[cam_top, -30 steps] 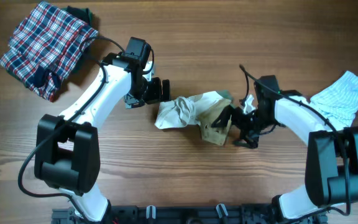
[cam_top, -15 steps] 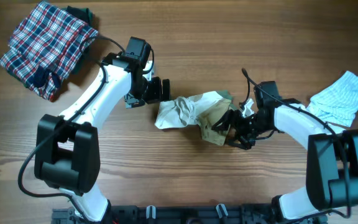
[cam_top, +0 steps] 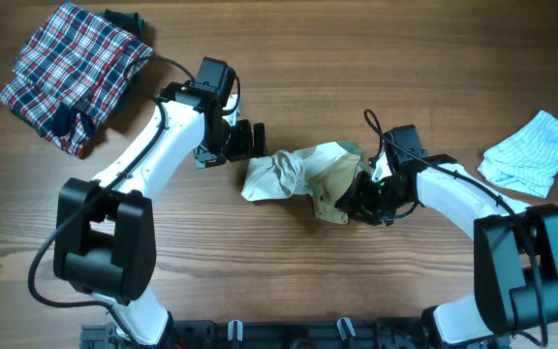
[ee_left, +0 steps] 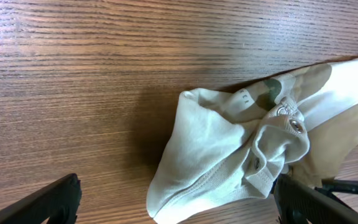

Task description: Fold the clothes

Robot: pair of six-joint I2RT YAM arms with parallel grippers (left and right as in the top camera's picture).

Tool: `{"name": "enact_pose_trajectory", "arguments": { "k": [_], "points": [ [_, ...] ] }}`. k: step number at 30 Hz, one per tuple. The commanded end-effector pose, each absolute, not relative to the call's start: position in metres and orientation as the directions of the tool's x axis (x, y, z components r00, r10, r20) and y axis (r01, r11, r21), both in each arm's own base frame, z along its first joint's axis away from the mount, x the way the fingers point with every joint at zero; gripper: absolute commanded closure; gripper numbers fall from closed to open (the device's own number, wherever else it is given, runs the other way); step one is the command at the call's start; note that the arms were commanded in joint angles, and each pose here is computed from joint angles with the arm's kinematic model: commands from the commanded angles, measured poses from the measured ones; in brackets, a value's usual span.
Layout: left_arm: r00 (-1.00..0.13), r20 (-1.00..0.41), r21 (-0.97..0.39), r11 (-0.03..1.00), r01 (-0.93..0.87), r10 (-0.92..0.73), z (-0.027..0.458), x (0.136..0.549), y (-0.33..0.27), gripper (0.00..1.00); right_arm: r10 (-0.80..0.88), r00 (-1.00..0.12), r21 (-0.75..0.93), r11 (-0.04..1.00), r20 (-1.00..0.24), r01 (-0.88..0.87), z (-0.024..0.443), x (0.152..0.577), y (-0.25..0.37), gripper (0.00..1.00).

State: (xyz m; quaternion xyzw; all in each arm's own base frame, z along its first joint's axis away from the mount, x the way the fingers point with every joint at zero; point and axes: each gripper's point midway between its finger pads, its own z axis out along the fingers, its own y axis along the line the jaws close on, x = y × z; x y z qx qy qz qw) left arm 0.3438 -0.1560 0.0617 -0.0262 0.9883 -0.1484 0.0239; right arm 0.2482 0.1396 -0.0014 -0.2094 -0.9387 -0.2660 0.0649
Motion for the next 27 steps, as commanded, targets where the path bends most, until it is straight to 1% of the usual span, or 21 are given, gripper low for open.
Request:
{"name": "enact_pose_trajectory", "arguments": {
  "k": [1,6,8,14,18,19,20,22,23,24,27],
  "points": [
    [-0.998,-0.051,-0.314,0.949,-0.022,-0.04,0.065,0.343,-0.158,0.0,0.401,-0.902,0.325,0.841,0.162,0.432,-0.033,0.247,0.111,0.74],
    [-0.998,-0.051,-0.314,0.949,-0.022,-0.04,0.065,0.343,-0.158,0.0,0.39,-0.909,0.324,0.849,0.15,0.417,-0.033,0.248,0.11,0.91],
    [-0.998,-0.051,-0.314,0.949,-0.022,-0.04,0.065,0.343,-0.158,0.0,0.382,-0.913,0.328,0.852,0.143,0.408,-0.033,0.249,0.111,0.95],
    [-0.998,-0.05,-0.314,0.949,-0.022,-0.04,0.065,0.343,-0.158,0.0,0.377,-0.916,0.328,0.856,0.134,0.4,-0.033,0.251,0.11,0.96],
    [-0.998,-0.05,-0.314,0.949,-0.022,-0.04,0.065,0.343,-0.158,0.0,0.362,-0.927,0.339,0.864,0.098,0.373,-0.027,0.263,0.111,0.96],
    [-0.998,-0.05,-0.314,0.949,-0.022,-0.04,0.065,0.343,-0.158,0.0,0.358,-0.929,0.344,0.865,0.09,0.367,-0.025,0.266,0.112,0.93],
    [-0.998,-0.05,-0.314,0.949,-0.022,-0.04,0.065,0.343,-0.158,0.0,0.356,-0.931,0.348,0.865,0.083,0.362,-0.023,0.269,0.112,0.85],
    [-0.998,-0.05,-0.314,0.949,-0.022,-0.04,0.065,0.343,-0.158,0.0,0.321,-0.945,0.358,0.876,0.064,0.322,-0.02,0.273,0.114,0.46],
    [-0.998,-0.05,-0.314,0.949,-0.022,-0.04,0.065,0.343,-0.158,0.0,0.308,-0.949,0.354,0.883,0.062,0.31,-0.019,0.273,0.113,0.18],
    [-0.998,-0.05,-0.314,0.949,-0.022,-0.04,0.065,0.343,-0.158,0.0,0.309,-0.949,0.344,0.886,0.062,0.311,-0.017,0.274,0.112,0.09],
    [-0.998,-0.05,-0.314,0.949,-0.022,-0.04,0.065,0.343,-0.158,0.0,0.295,-0.954,0.331,0.897,0.045,0.293,-0.008,0.282,0.11,0.0]
  ]
}}
